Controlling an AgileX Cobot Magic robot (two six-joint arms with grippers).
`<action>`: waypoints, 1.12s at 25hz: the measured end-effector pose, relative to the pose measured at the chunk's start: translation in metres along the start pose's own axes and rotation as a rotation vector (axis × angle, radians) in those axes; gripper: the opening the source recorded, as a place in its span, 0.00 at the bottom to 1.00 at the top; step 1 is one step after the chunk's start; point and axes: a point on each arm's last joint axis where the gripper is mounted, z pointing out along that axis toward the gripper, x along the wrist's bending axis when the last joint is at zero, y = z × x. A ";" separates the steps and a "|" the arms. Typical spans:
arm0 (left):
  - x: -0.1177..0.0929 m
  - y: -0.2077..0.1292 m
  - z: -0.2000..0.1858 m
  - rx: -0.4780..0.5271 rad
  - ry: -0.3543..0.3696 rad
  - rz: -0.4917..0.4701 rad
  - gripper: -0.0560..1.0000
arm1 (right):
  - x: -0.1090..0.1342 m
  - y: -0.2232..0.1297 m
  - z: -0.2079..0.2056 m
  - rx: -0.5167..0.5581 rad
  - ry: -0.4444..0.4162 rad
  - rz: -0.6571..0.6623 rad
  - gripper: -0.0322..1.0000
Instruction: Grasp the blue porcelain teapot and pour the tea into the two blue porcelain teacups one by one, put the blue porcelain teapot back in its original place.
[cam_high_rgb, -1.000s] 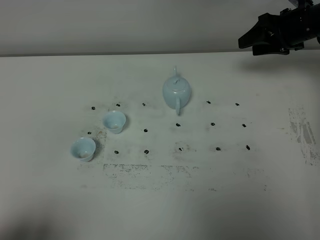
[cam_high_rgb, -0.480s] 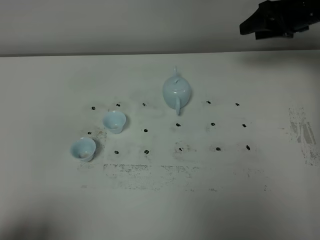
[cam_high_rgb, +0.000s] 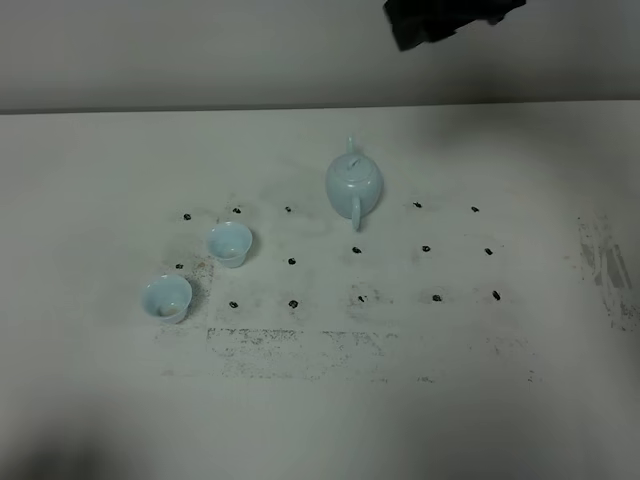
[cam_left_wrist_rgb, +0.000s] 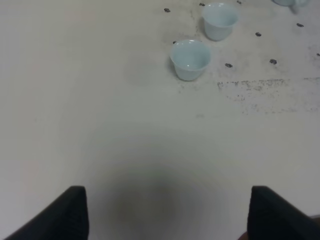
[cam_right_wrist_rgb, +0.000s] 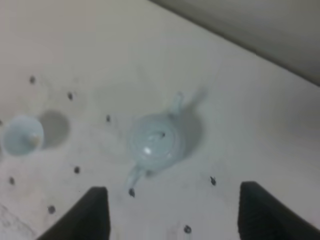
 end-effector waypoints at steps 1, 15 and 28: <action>0.000 0.000 0.000 0.000 0.000 0.000 0.65 | 0.017 0.000 0.004 0.016 0.003 -0.033 0.55; 0.000 0.000 0.000 0.000 0.001 0.000 0.65 | 0.091 -0.038 0.064 0.254 0.092 -0.104 0.55; 0.000 0.000 0.000 0.000 0.001 0.001 0.65 | 0.099 -0.099 0.156 0.134 0.160 -0.022 0.55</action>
